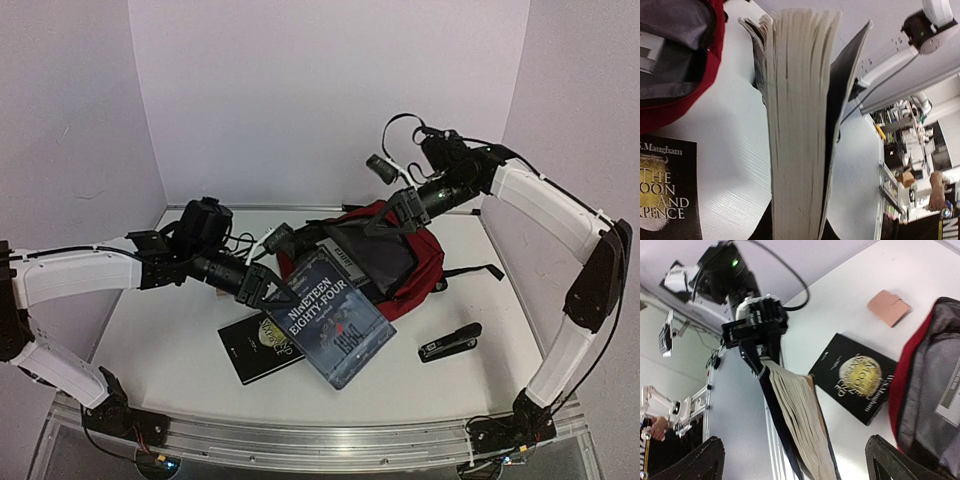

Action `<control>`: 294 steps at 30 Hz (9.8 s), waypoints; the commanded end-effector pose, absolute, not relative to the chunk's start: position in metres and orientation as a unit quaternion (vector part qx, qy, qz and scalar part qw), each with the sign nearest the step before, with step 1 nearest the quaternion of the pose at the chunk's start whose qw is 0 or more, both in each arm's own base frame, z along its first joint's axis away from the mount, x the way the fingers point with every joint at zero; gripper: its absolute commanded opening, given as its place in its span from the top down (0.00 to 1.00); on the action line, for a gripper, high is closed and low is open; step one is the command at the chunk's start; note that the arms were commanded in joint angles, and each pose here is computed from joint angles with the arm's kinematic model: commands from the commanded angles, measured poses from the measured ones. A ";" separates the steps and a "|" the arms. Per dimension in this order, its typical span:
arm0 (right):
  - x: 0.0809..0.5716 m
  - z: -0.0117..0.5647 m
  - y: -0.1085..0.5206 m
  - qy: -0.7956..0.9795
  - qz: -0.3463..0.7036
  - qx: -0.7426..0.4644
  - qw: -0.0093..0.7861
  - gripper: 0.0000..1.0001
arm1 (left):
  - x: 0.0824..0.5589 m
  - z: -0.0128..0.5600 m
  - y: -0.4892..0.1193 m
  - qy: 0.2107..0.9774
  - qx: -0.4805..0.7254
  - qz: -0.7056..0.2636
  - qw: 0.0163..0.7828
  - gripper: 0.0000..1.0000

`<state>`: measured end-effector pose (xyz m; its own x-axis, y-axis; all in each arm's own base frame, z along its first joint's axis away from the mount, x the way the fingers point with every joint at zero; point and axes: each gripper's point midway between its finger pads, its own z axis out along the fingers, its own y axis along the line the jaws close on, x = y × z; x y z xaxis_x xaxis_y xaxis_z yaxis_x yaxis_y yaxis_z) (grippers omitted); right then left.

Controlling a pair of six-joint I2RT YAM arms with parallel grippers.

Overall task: Pack the student bag
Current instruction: Pick up the book from the center of the board, then place the book in the student bag, then pick up the book from the center of the board.

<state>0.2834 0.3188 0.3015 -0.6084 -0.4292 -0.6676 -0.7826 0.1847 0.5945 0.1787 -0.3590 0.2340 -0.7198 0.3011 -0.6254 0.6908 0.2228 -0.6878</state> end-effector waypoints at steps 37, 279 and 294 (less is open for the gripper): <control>0.298 0.358 0.364 0.702 0.620 -0.294 0.193 0.82 | 0.254 0.385 -0.316 0.592 0.069 -0.672 0.440 0.96; 0.431 0.205 0.318 0.880 0.223 -0.305 0.289 0.15 | 0.207 0.103 -0.196 0.878 -0.294 -0.314 0.210 0.00; 0.270 0.127 0.413 0.850 0.334 -0.396 0.097 0.18 | 0.183 0.059 -0.184 0.880 -0.345 -0.278 0.170 0.00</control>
<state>0.2934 0.3987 0.1540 -0.6401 -0.5847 -0.4985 -0.7683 0.4896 0.4123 0.1794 -0.1859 0.0610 -0.7390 -0.6649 -0.1084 -0.4871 0.6385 -0.5958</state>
